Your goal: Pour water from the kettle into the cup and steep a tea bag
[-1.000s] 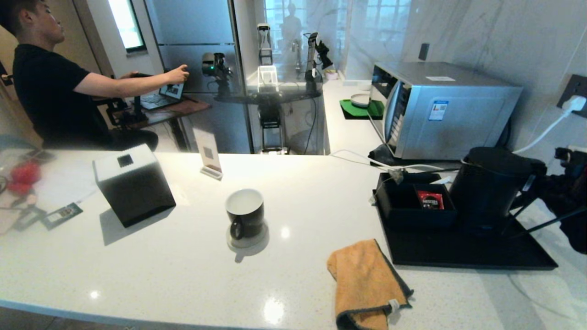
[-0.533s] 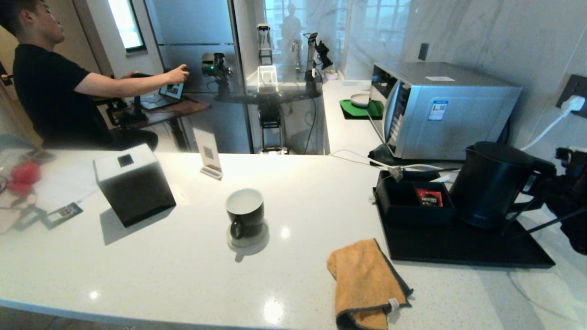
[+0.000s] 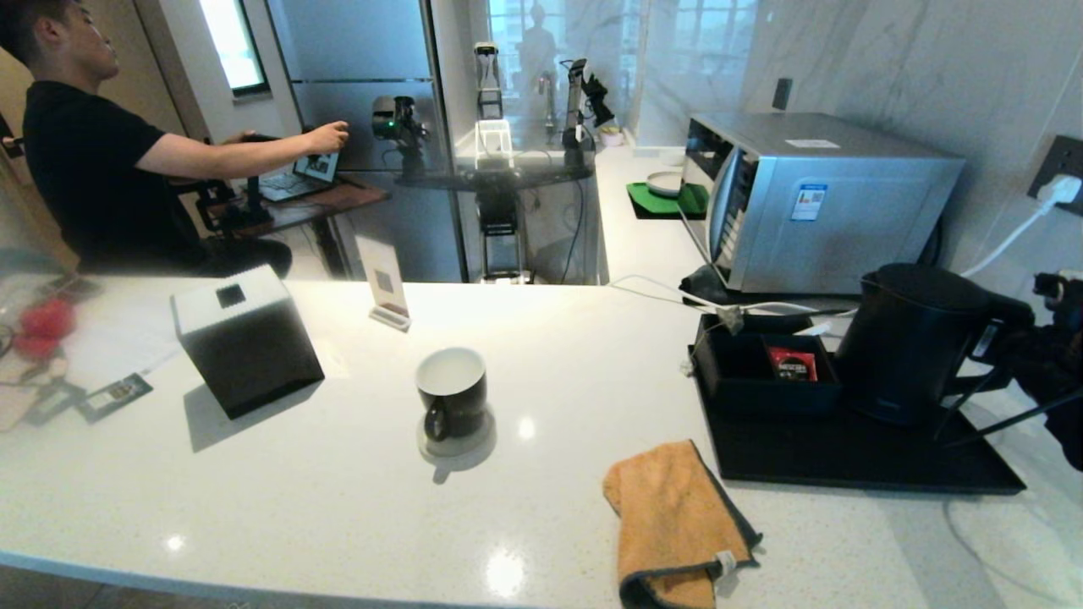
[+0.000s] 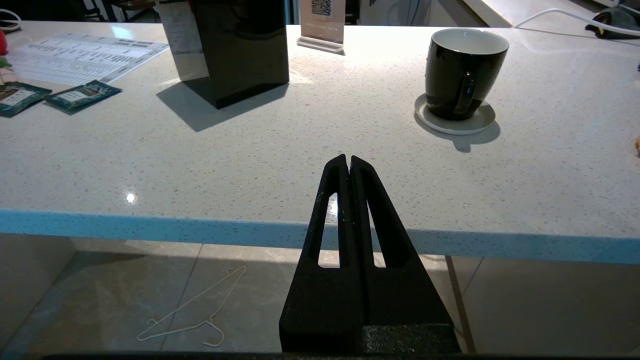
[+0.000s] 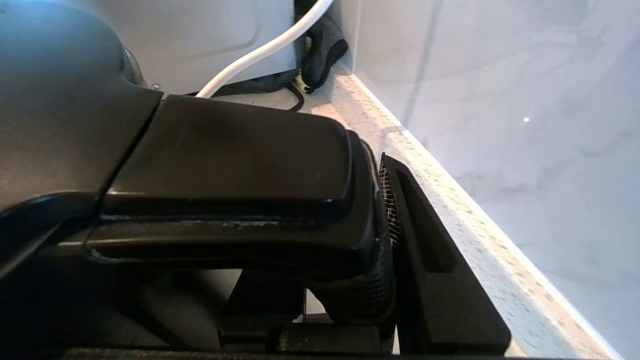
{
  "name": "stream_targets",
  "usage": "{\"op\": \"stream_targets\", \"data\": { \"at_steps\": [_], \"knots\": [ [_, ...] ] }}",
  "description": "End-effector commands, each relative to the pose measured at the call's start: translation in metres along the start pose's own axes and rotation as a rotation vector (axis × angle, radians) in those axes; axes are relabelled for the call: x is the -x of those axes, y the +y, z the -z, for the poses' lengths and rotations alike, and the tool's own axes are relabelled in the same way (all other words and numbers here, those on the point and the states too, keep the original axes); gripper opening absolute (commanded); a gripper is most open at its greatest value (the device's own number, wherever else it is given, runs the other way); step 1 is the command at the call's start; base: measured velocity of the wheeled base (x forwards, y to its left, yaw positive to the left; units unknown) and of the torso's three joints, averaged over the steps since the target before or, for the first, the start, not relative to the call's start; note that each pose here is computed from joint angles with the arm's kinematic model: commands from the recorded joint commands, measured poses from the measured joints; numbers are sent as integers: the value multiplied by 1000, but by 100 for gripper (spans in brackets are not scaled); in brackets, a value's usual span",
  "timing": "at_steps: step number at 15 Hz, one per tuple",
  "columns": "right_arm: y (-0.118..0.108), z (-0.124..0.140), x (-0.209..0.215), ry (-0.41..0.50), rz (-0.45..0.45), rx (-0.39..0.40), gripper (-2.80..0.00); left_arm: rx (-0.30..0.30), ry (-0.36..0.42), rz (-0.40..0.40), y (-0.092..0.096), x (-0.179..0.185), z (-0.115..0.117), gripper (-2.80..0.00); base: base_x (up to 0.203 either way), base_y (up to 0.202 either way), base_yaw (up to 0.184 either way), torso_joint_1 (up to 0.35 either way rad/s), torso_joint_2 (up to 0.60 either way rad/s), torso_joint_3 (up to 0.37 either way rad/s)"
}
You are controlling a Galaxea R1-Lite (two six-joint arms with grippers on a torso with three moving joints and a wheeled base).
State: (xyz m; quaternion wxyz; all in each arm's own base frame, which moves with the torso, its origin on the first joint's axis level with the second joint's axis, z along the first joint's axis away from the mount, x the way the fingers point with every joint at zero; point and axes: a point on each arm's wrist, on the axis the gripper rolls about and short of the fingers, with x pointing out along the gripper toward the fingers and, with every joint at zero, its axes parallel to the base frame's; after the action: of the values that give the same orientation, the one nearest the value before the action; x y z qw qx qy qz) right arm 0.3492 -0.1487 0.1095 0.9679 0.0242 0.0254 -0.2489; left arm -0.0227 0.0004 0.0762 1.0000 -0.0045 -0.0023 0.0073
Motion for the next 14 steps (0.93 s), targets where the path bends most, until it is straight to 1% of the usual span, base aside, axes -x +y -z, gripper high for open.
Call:
{"op": "stream_targets", "data": {
  "at_steps": [1, 8, 14],
  "knots": [
    [0, -13, 11, -35, -4, -7, -280, 0, -2, -1, 0, 0, 0, -280, 0, 0, 0, 0, 0, 0],
    [-2, -38, 40, -72, -7, -35, -280, 0, -1, -1, 0, 0, 0, -280, 0, 0, 0, 0, 0, 0],
    [-5, -56, 70, -73, -8, -50, -280, 0, -2, -1, 0, 0, 0, -280, 0, 0, 0, 0, 0, 0]
  ]
}}
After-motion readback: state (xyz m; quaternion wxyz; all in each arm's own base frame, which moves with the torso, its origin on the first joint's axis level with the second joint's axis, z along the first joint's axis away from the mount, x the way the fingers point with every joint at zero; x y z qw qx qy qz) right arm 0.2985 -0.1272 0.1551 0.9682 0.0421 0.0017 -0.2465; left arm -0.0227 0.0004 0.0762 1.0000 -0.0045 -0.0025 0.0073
